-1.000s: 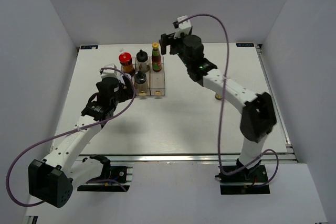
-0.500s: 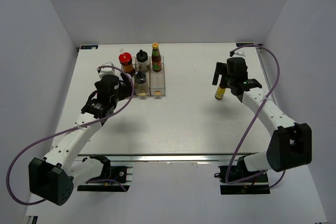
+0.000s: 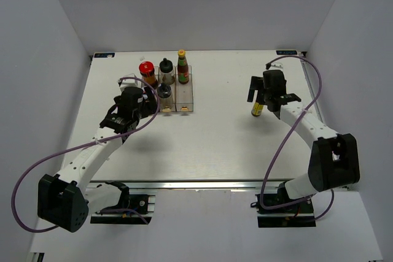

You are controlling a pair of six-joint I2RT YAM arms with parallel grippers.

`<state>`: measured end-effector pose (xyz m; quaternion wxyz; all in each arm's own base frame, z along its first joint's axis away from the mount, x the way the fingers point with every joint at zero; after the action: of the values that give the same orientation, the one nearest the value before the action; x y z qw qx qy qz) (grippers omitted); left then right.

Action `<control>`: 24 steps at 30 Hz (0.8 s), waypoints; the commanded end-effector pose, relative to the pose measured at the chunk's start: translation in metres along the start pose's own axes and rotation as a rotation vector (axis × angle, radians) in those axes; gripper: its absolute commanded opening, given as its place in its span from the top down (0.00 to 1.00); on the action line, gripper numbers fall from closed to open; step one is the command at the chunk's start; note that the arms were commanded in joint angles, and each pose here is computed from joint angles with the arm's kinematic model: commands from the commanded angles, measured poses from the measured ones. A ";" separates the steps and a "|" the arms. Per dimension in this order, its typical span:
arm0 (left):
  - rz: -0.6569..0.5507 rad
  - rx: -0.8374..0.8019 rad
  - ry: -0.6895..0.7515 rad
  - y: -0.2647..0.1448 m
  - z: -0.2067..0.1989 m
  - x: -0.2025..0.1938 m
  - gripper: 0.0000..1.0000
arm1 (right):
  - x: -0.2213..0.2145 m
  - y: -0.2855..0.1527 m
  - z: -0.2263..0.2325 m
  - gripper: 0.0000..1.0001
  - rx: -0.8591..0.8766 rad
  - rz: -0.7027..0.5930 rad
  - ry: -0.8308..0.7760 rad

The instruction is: Organize the condiment bottles

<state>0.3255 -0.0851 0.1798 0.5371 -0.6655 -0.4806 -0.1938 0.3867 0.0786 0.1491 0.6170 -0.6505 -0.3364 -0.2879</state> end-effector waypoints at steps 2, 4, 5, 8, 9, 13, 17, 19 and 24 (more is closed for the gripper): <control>-0.037 -0.043 -0.011 -0.006 -0.012 0.016 0.02 | -0.001 0.018 -0.006 0.11 -0.059 -0.011 0.004; -0.037 -0.043 -0.006 -0.006 -0.011 0.015 0.02 | -0.007 0.023 -0.006 0.12 -0.068 0.008 0.012; -0.037 -0.043 -0.006 -0.006 -0.011 0.015 0.02 | -0.009 0.025 -0.005 0.13 -0.069 0.013 0.014; -0.036 -0.048 -0.006 -0.005 -0.012 0.015 0.02 | -0.014 0.030 -0.004 0.17 -0.069 0.029 0.016; -0.033 -0.050 -0.005 -0.005 -0.013 0.014 0.02 | -0.018 0.033 -0.004 0.19 -0.072 0.039 0.017; -0.031 -0.048 -0.002 -0.005 -0.012 0.013 0.02 | -0.020 0.035 -0.004 0.32 -0.076 0.052 0.023; -0.034 -0.052 -0.004 -0.006 -0.012 0.014 0.02 | -0.024 0.034 -0.007 0.38 -0.097 0.066 0.031; -0.035 -0.057 -0.004 -0.006 -0.012 0.014 0.02 | -0.026 0.035 -0.008 0.39 -0.104 0.075 0.027; -0.033 -0.055 -0.001 -0.007 -0.012 0.013 0.02 | -0.029 0.037 -0.007 0.52 -0.100 0.087 0.022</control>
<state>0.3260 -0.0880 0.1807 0.5329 -0.6709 -0.4757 -0.1989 0.3961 0.0710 0.1069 0.6046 -0.6862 -0.2922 -0.2797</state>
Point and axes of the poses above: each gripper's point midway between its finger pads, its own y axis out along the fingers, its own z axis along the line the jaws close on, x = y × z, the point moved 1 cm from there along -y, back along the fingers, and after that the axes turned 9 degrees about -y, right-handed, at the moved point
